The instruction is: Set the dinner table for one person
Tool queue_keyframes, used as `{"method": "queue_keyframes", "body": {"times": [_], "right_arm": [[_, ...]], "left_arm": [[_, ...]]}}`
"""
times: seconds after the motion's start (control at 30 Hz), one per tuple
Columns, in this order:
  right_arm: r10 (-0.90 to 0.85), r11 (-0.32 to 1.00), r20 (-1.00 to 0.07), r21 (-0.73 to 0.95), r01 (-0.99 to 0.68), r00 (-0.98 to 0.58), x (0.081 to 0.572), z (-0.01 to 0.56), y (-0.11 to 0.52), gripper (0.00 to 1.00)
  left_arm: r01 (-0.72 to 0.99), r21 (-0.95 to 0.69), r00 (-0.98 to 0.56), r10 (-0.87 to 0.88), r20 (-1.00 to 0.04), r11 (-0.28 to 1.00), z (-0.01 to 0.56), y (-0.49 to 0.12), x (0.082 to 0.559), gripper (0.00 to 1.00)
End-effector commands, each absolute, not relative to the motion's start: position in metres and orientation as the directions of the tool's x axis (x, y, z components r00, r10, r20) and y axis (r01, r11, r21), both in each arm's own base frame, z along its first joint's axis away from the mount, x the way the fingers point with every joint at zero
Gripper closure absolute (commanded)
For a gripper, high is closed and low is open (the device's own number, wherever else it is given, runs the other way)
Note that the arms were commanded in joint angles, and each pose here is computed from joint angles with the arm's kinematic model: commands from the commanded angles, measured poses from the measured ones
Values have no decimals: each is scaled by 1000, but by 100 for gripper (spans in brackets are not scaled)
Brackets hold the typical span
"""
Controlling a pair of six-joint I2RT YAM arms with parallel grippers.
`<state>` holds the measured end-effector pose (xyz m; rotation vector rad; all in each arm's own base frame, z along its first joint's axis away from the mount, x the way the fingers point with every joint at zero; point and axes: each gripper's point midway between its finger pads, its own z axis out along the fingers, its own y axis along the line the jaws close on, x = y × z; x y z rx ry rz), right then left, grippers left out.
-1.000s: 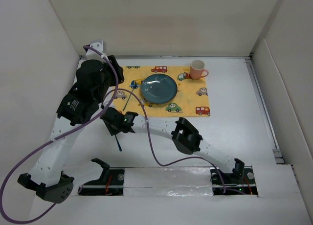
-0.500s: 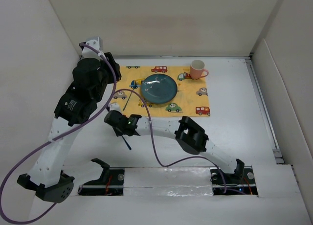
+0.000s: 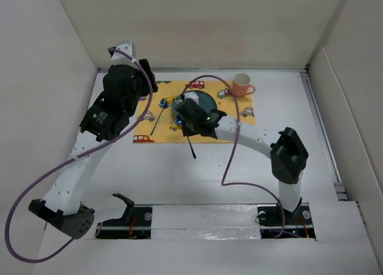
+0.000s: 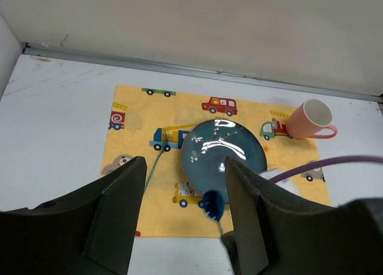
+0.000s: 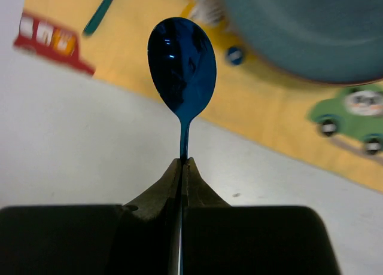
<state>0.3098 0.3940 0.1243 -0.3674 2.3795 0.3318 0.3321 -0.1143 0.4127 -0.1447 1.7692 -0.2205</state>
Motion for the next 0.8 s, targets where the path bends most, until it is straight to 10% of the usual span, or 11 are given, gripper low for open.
{"method": "queue_keyframes", "body": {"times": [0.0, 0.47, 0.6, 0.77], "right_arm": [[-45, 952, -728, 176, -250, -684, 354, 156, 347, 100], [130, 980, -688, 197, -11, -714, 500, 115, 216, 100], [129, 983, -670, 183, 6, -731, 516, 92, 200, 100], [135, 984, -651, 176, 24, -747, 529, 70, 187, 100]], "left_arm": [[31, -266, -195, -255, -947, 963, 407, -127, 348, 48], [24, -266, -371, -238, -897, 964, 302, -150, 402, 97], [1, -328, -451, -292, -843, 945, 264, -134, 422, 97], [-34, -303, -560, -269, -784, 952, 212, -123, 436, 72]]}}
